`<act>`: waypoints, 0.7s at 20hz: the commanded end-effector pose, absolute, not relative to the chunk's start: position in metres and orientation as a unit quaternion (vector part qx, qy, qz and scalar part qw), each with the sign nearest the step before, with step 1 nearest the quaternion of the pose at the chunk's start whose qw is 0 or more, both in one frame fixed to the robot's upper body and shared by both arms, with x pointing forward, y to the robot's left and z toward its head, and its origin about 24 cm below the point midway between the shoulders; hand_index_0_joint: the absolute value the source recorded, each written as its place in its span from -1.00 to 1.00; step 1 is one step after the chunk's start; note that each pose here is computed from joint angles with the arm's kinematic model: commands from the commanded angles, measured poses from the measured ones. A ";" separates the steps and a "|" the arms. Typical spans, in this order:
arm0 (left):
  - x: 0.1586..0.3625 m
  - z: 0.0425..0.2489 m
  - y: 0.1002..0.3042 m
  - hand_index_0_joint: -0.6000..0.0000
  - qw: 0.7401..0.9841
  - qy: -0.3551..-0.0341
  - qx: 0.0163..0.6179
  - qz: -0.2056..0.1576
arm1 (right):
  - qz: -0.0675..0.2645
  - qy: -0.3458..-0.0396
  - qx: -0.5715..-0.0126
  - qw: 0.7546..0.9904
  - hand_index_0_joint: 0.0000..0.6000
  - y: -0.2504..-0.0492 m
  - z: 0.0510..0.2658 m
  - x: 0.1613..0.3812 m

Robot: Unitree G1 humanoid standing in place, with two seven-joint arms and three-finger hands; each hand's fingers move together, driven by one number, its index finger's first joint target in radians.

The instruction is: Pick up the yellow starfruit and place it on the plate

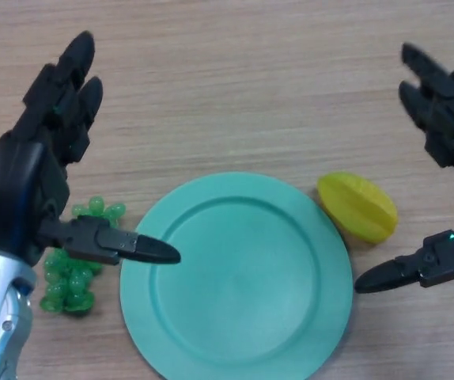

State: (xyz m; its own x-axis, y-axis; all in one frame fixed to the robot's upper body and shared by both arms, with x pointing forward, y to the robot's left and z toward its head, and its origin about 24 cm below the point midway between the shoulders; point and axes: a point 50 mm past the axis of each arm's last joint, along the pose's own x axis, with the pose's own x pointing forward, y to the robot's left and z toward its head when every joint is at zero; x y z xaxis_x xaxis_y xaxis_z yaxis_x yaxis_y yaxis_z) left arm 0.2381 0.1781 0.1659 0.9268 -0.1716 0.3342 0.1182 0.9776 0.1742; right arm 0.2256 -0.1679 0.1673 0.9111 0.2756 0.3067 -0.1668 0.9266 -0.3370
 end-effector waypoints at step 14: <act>0.225 0.185 0.194 1.00 0.962 -0.258 0.074 -0.050 | 0.089 -0.243 -0.174 0.950 -1.00 -0.166 0.184 0.215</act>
State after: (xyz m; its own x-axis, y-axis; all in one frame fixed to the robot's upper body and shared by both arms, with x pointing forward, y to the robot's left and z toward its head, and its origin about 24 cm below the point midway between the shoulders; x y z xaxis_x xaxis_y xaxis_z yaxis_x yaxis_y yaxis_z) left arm 0.2341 0.1825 0.1526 0.9427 -0.1757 0.2837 0.1426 0.9807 0.1334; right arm 0.2240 -0.1663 0.1525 0.9468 0.2228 0.2324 -0.1448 0.9394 -0.3106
